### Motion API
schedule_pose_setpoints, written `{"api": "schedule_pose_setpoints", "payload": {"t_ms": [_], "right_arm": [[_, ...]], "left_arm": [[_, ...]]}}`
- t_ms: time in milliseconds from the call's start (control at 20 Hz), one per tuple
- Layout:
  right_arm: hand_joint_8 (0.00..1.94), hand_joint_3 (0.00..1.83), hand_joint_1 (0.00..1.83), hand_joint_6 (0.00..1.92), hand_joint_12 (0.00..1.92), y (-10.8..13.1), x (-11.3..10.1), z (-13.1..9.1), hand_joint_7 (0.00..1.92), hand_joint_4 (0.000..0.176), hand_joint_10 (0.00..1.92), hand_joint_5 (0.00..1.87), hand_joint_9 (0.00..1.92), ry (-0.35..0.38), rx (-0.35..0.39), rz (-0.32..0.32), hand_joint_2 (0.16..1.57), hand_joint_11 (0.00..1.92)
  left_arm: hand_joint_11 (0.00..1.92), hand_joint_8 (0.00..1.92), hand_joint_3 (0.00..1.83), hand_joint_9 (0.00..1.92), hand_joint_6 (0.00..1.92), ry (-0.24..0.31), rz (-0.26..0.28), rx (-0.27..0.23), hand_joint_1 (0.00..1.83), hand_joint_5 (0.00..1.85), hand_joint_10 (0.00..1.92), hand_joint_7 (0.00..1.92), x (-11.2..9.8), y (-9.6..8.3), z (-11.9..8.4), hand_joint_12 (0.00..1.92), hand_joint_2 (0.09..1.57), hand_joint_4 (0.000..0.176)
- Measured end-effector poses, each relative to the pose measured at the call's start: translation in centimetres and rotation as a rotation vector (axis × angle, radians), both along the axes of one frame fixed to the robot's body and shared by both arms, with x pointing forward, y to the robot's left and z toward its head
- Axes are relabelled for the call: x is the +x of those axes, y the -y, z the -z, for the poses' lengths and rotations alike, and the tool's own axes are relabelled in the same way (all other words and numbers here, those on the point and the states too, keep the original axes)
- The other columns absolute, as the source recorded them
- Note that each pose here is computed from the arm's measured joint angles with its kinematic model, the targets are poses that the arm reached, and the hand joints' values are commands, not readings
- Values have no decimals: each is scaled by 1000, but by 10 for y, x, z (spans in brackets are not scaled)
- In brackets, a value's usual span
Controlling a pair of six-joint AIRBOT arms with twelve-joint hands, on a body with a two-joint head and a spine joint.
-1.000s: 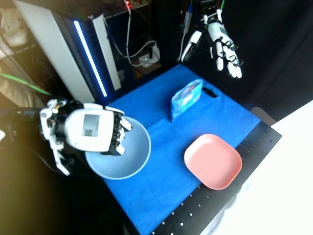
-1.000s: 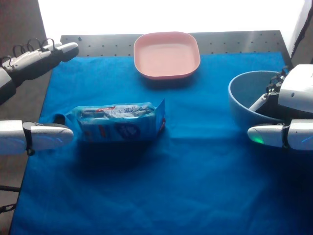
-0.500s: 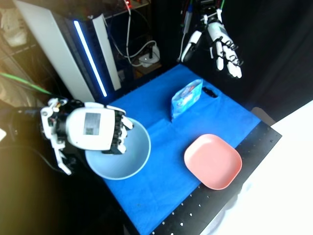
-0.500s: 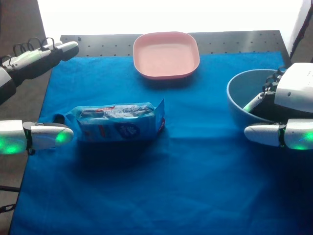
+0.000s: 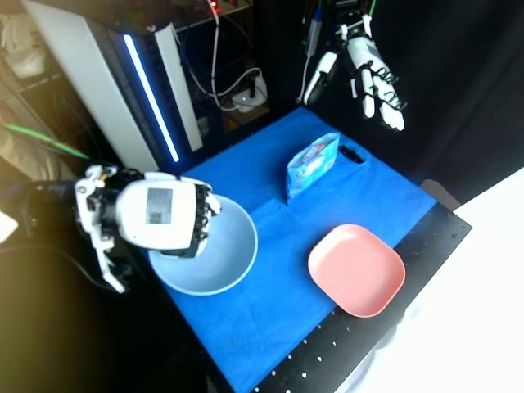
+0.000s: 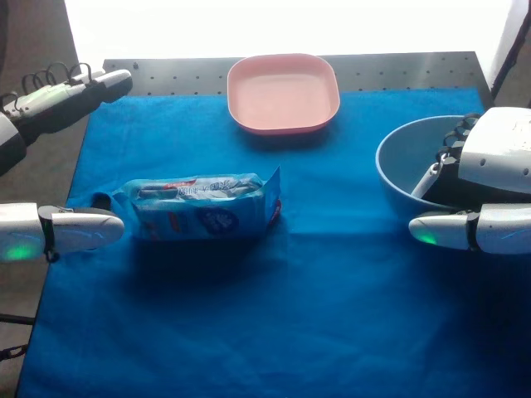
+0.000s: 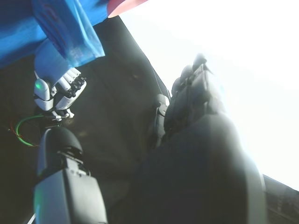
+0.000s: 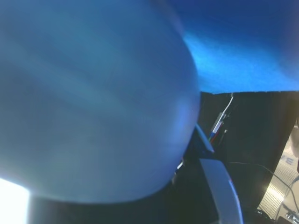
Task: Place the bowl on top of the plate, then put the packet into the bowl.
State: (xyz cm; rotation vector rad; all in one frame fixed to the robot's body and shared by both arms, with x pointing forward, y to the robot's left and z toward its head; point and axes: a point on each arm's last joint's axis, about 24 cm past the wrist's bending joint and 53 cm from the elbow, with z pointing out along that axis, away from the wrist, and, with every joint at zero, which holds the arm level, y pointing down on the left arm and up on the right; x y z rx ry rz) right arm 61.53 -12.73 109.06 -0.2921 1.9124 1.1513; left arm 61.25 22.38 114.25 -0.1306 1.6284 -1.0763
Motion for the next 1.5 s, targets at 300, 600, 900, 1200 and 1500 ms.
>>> {"api": "schedule_pose_setpoints", "payload": {"t_ms": [300, 600, 900, 1200, 1500], "right_arm": [[1941, 81, 409, 1921, 1921, -1, 0, 0, 1551, 135, 1921, 1058, 1620, 3, -3, -2, 1571, 1600], [1941, 66, 514, 1921, 1921, -1, 1, 1, 1546, 153, 1921, 861, 1630, 3, -9, 0, 1571, 1591], [1900, 31, 69, 1921, 1921, -9, 15, -23, 1527, 170, 1873, 1065, 1601, 51, 19, 14, 1571, 1477], [1941, 0, 0, 1921, 1921, -11, 17, -29, 1471, 130, 1921, 1037, 1555, 88, 27, 14, 1525, 1520], [1917, 10, 5, 1918, 1921, -10, 21, -31, 1490, 111, 1920, 1111, 1562, 94, 31, 26, 1565, 1552]], "left_arm": [[12, 1, 1, 16, 3, 2, 0, -3, 667, 107, 4, 2, 0, 0, 0, 7, 952, 130], [14, 1, 1, 24, 6, -4, 2, -13, 678, 111, 4, 2, -1, 2, 2, 11, 955, 134], [10, 0, 3, 8, 2, 0, 2, -16, 666, 106, 0, 2, -1, 2, 1, 13, 960, 133], [10, 2, 4, 19, 1, 2, 0, -15, 663, 106, 3, 9, 0, 1, 1, 18, 964, 133], [11, 0, 0, 16, 2, 4, -1, -17, 697, 108, 0, 1, 0, 1, 0, 24, 958, 133]]}}
